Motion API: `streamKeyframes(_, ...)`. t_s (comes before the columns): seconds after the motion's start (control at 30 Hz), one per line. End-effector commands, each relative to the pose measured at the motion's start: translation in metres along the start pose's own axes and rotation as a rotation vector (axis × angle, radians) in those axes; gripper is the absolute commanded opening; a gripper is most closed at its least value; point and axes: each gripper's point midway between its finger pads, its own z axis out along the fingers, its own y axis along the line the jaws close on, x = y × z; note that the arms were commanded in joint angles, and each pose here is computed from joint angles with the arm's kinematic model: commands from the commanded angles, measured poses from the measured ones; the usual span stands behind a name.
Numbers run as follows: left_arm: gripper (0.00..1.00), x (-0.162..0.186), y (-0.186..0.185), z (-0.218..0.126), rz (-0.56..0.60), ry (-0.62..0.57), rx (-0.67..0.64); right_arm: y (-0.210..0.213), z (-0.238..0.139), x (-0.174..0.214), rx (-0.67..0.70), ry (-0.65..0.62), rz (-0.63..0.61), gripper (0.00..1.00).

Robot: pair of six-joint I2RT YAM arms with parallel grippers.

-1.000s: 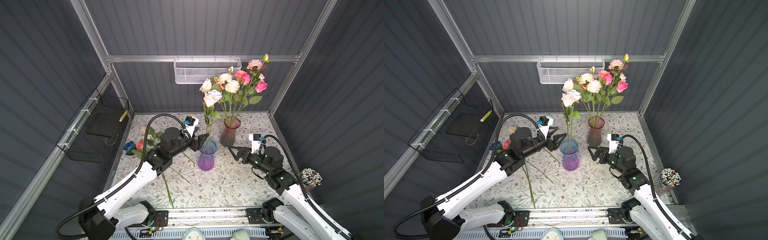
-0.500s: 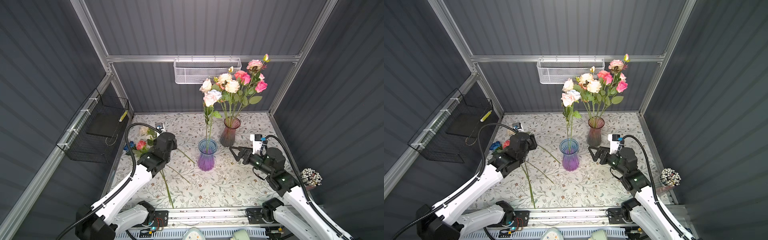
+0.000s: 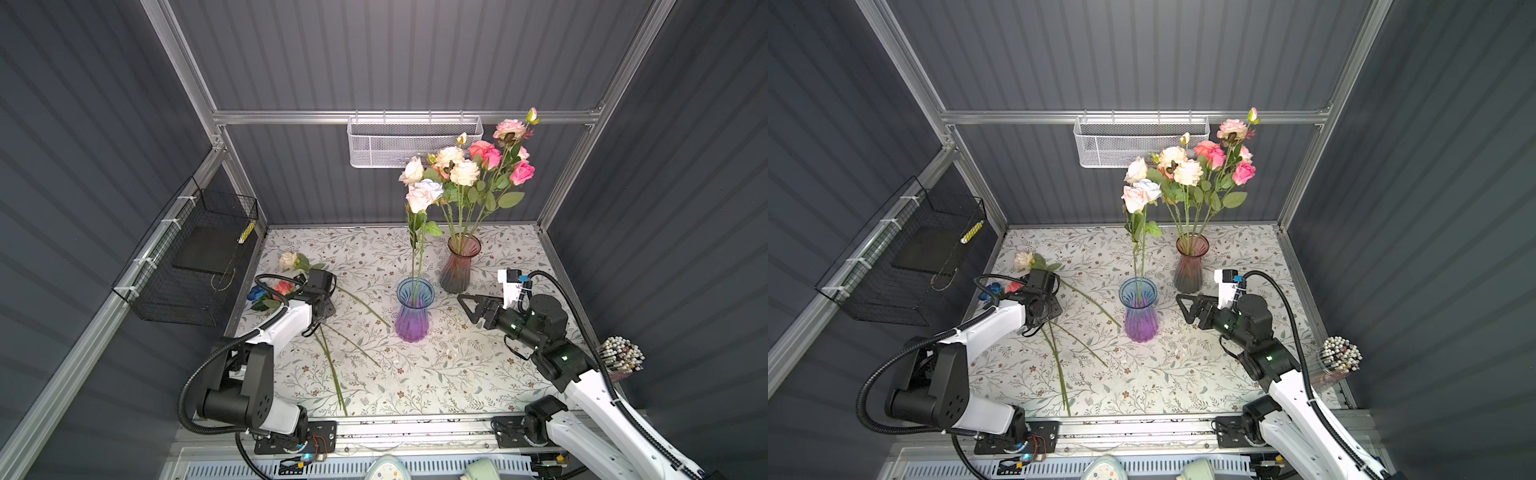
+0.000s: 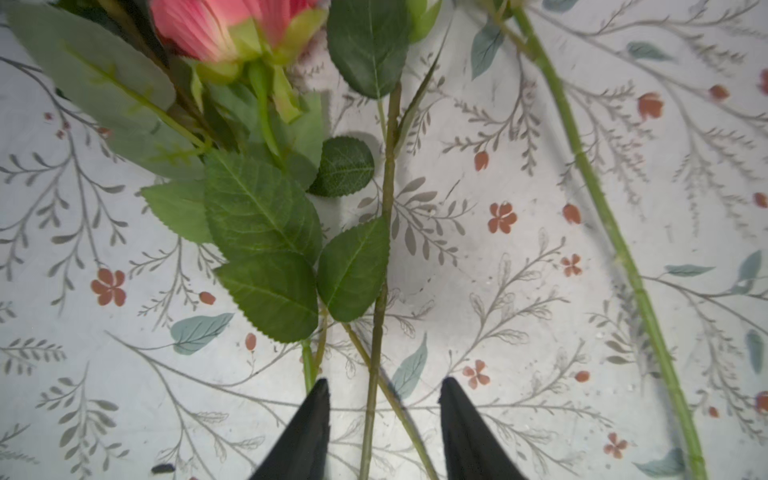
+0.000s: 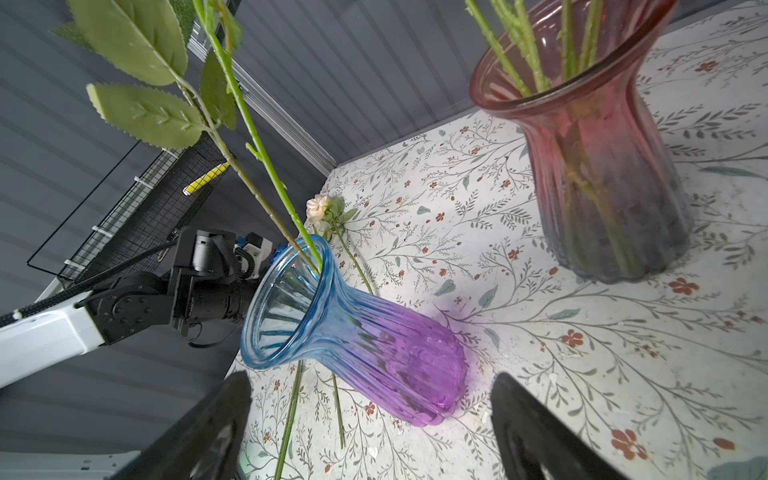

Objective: Arrange the flowers into the vase
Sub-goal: 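Move the left gripper back down to the loose roses on the table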

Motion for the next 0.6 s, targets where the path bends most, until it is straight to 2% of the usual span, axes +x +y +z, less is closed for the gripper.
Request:
streamKeyframes(0.0,0.41,0.006,-0.004,0.006,0.007,0.041,0.031,-0.002,0.001,0.006,-0.007,0.015,-0.002,0.91)
streamKeyframes(0.1,0.30,0.004,-0.002,0.012,0.020,0.048,0.023,-0.002,0.001,0.005,-0.008,0.015,-0.003,0.91)
streamKeyframes(0.23,0.24,0.005,0.000,0.018,0.035,0.057,0.008,-0.002,0.001,0.005,-0.007,0.014,-0.004,0.90)
streamKeyframes(0.33,0.22,0.004,0.004,0.018,0.040,0.046,-0.007,-0.003,0.001,0.006,-0.003,0.015,-0.003,0.90)
streamKeyframes(0.47,0.26,0.004,0.011,0.019,0.044,0.032,-0.029,-0.003,0.001,0.007,-0.001,0.016,-0.001,0.90)
streamKeyframes(0.57,0.23,0.007,0.008,0.023,0.052,0.052,-0.022,-0.003,0.001,0.006,-0.004,0.014,-0.002,0.90)
